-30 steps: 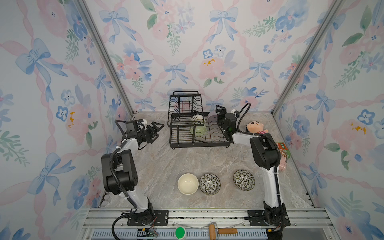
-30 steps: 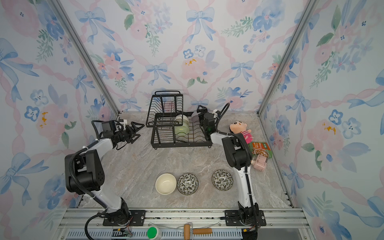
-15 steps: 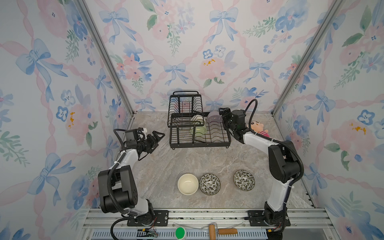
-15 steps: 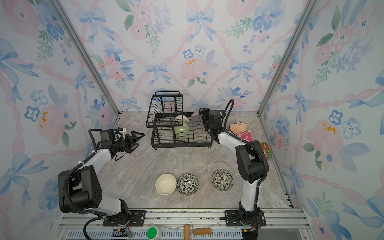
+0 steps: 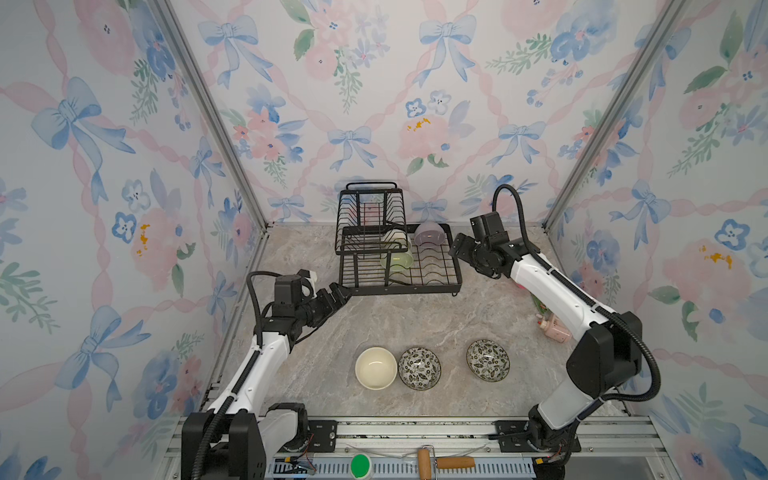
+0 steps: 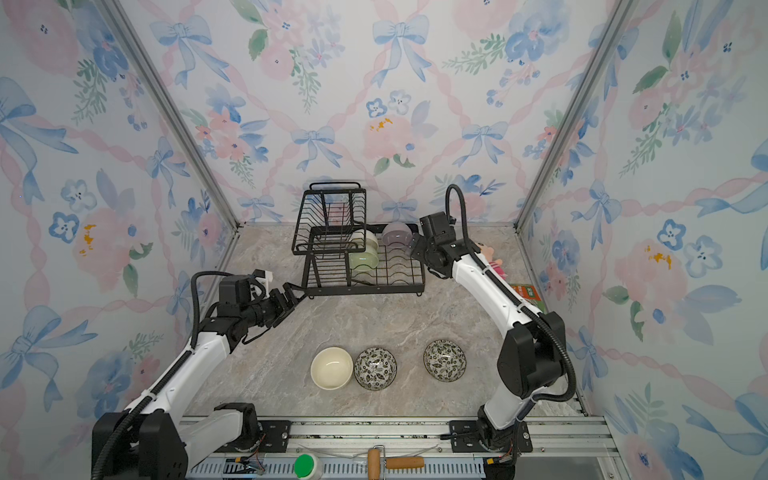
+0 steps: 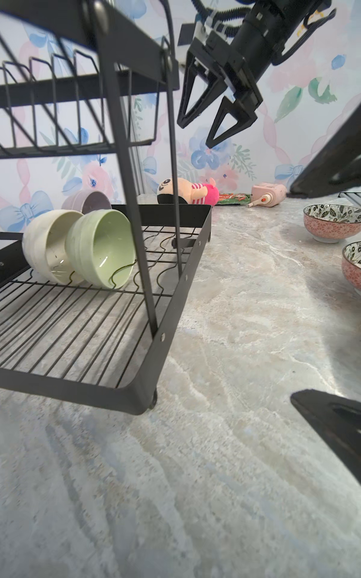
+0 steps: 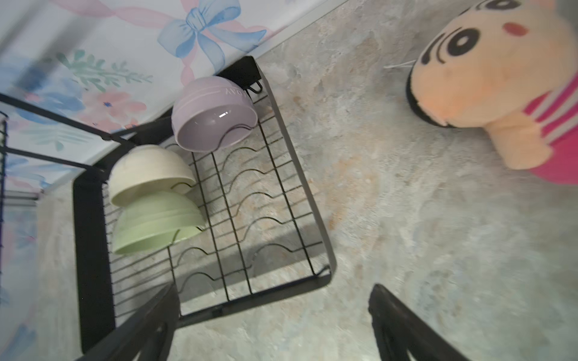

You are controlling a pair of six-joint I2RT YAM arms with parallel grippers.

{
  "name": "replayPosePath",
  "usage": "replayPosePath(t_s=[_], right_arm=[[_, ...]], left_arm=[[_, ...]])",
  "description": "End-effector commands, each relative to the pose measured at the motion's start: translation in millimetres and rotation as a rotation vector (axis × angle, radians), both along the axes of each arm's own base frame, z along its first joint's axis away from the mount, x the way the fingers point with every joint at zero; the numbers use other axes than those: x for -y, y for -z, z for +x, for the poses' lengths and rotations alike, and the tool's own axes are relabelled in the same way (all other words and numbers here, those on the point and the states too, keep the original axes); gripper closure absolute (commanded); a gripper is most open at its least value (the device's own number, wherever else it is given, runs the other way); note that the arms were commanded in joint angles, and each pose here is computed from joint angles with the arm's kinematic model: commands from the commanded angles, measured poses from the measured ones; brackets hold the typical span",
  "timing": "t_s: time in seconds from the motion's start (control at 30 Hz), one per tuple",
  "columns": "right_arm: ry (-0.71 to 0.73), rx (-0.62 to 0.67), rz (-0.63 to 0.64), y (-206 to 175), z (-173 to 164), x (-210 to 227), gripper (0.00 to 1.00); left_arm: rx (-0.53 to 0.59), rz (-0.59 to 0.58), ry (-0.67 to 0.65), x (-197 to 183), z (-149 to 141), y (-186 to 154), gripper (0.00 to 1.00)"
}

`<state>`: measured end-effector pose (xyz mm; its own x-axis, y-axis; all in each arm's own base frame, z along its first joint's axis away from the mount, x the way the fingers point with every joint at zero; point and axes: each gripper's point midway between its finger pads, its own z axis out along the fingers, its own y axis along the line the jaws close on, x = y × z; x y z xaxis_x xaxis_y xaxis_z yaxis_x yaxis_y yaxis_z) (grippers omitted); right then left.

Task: Load bowls into a dish rack
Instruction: Pick up the bowl from the bottom-center of the table.

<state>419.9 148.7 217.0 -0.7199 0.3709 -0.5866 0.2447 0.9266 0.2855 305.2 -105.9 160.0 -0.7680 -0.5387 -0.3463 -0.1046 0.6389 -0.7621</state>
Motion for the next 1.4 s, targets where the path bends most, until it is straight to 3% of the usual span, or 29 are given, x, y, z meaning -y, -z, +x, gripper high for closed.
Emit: replayPosePath(t_s=[0.0,0.07,0.23,0.43,0.57,0.9,1.27,1.37], right_arm=[[-0.082,-0.095,-0.241,-0.4,-43.9,30.7,0.04],[-0.064,-0.122,-0.226,5.3,-56.7,40.3,0.04],[-0.143,-0.109,0.039,18.7,-78.7,30.6,0.04],[-0.298,-0.092,-0.038,17.0,-108.4,5.7,0.04],[-0.330,-0.080,-0.073,22.7,-120.5,-9.1,0.04],[-0.330,-0.114,-0.096,28.1,-124.3,-39.2,0.04],[-0.281,-0.151,-0.078,39.7,-127.4,-63.0,0.04],[-0.262,-0.153,-0.079,41.0,-127.2,-60.7,0.04]], left_arm=[[-0.078,0.052,-0.037,6.3,-19.9,9.6,0.02],[-0.102,0.089,-0.016,15.5,-32.2,9.7,0.02],[-0.233,0.199,0.050,29.3,-70.0,25.5,0.03],[-0.421,0.325,0.165,37.3,-124.9,71.0,0.10],[-0.460,0.396,0.210,35.7,-141.2,87.8,0.16],[-0.460,0.499,0.279,32.8,-136.3,107.0,0.31],[-0.412,0.495,0.354,50.2,-118.6,107.3,0.72],[-0.402,0.497,0.367,52.1,-115.5,106.3,0.79]])
